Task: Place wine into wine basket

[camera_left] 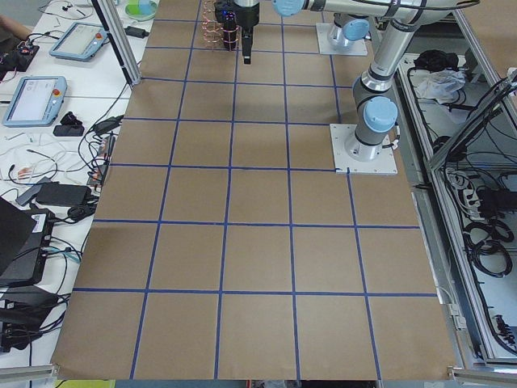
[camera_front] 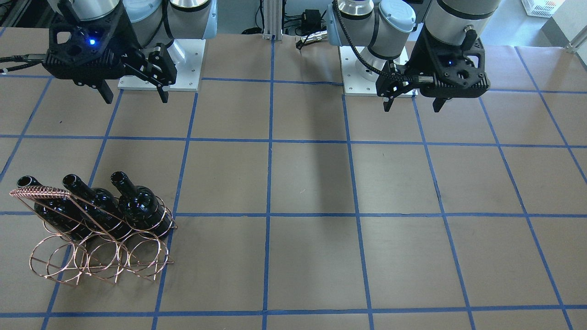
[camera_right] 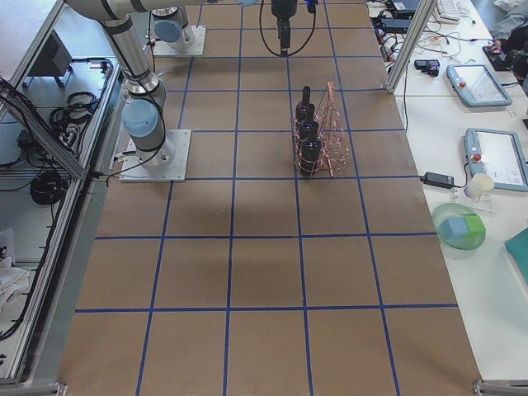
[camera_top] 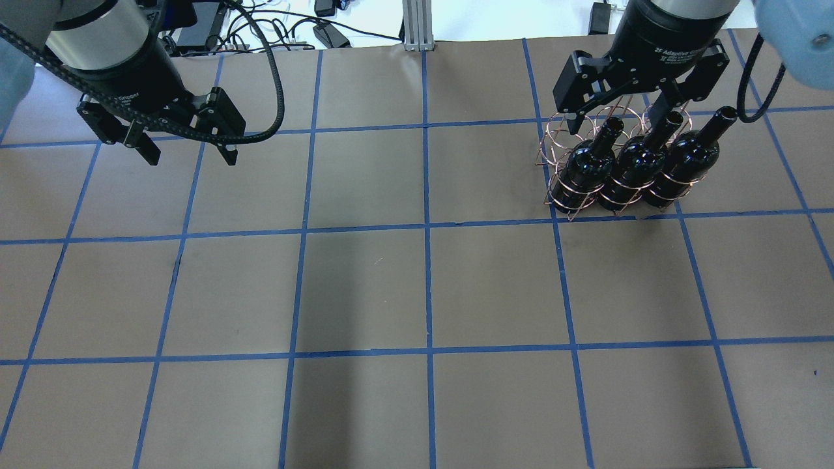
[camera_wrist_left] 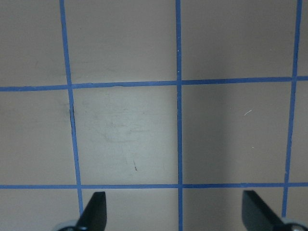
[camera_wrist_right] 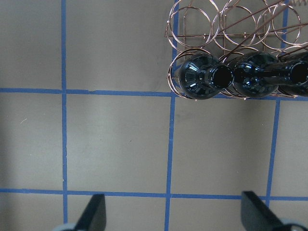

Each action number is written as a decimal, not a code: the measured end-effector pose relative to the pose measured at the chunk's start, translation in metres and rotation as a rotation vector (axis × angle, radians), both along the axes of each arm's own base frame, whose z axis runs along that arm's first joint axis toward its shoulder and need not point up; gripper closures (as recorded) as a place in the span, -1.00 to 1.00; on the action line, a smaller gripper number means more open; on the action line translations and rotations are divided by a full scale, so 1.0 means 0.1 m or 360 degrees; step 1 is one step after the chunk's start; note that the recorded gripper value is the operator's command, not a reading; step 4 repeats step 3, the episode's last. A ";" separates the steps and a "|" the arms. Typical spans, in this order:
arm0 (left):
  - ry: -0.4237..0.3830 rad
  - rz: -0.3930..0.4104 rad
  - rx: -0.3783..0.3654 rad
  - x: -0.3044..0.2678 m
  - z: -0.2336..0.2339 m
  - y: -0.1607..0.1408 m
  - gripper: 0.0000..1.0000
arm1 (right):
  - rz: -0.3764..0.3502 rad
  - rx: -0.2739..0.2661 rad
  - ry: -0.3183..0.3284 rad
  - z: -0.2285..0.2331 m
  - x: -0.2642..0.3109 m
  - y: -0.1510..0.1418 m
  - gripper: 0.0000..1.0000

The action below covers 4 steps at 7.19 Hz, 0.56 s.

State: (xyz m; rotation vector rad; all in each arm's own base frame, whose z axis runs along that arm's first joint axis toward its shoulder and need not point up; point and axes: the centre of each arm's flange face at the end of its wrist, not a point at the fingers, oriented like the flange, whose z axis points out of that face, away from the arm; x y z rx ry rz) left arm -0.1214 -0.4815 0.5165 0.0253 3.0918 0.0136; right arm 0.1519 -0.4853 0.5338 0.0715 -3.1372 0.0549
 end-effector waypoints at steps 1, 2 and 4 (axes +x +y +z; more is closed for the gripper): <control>0.0001 0.0001 -0.0003 0.00 0.01 0.01 -1.00 | 0.0001 -0.0002 0.0001 0.00 0.00 0.00 -1.00; -0.0003 0.0002 -0.0004 0.00 0.02 0.02 -1.00 | 0.0000 -0.0002 0.0001 0.00 0.00 0.00 -1.00; -0.0001 0.0002 -0.0002 0.00 0.02 0.02 -1.00 | 0.0000 -0.0002 0.0001 0.00 0.00 0.00 -1.00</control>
